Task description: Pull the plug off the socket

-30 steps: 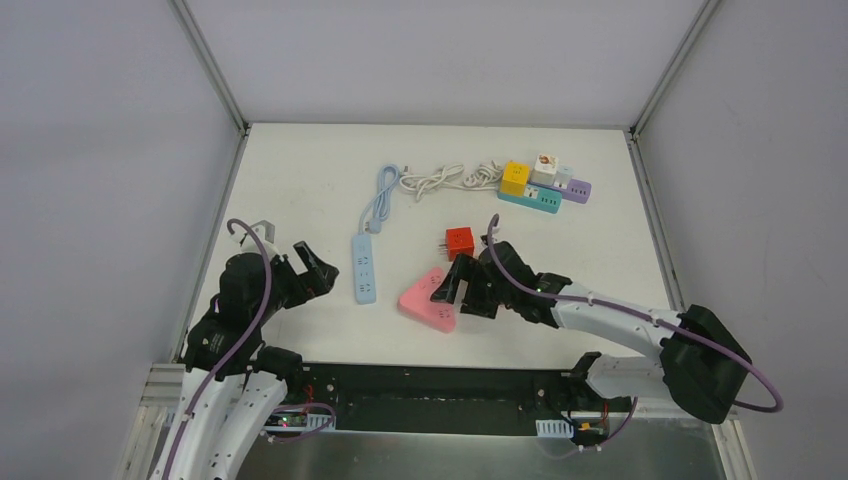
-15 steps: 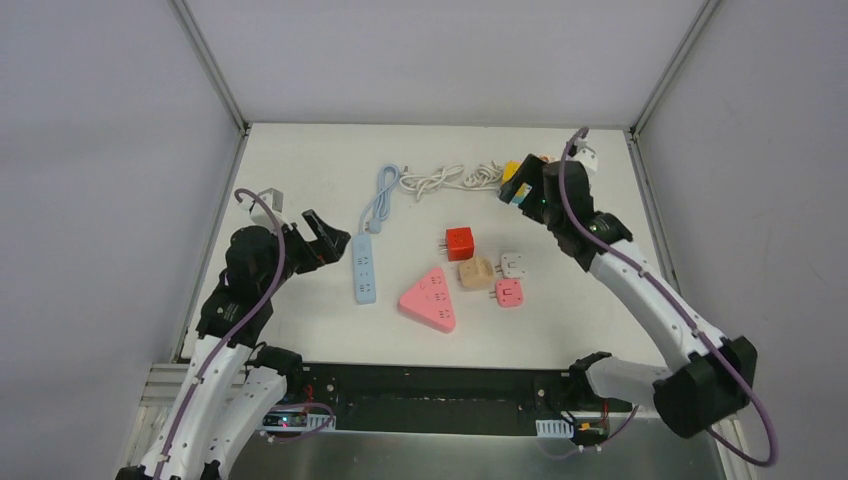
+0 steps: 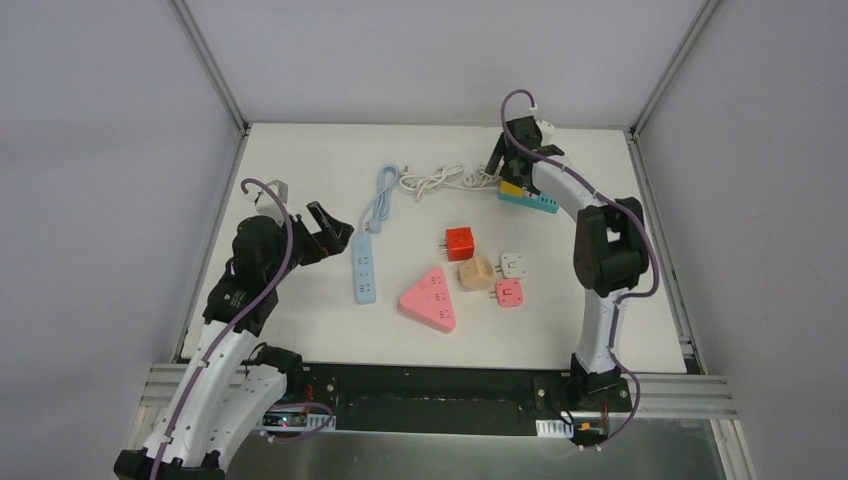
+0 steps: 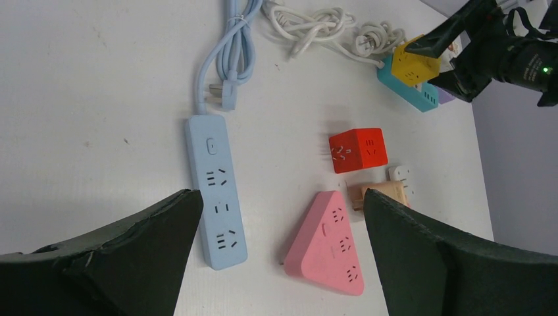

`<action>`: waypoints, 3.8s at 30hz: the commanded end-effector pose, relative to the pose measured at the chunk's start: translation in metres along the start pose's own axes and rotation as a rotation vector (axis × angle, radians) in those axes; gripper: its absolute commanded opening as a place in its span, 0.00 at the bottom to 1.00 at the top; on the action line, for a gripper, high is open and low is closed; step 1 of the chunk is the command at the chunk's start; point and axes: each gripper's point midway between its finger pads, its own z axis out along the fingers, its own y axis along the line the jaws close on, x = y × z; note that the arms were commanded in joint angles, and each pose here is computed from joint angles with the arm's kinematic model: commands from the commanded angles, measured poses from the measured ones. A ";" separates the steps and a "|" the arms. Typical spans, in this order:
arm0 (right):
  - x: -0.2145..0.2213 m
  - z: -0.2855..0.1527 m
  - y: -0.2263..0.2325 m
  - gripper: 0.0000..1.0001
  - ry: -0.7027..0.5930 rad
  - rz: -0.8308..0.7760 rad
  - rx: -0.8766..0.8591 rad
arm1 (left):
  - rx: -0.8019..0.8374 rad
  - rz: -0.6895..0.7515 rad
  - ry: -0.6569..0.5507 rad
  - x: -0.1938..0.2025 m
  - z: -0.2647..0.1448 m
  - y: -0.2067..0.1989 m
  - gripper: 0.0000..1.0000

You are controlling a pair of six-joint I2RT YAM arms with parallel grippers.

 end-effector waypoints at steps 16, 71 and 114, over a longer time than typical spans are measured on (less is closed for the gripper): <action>-0.021 0.033 -0.004 0.60 0.023 -0.098 0.088 | 0.126 -0.016 0.083 -0.001 0.007 -0.032 0.98; 0.000 -0.106 -0.023 0.85 -0.042 0.053 -0.247 | 0.265 0.042 0.497 0.108 0.226 -0.205 0.85; 0.117 -0.017 -0.105 0.69 0.318 0.196 -0.223 | -0.114 0.335 0.480 0.199 0.269 -0.205 0.75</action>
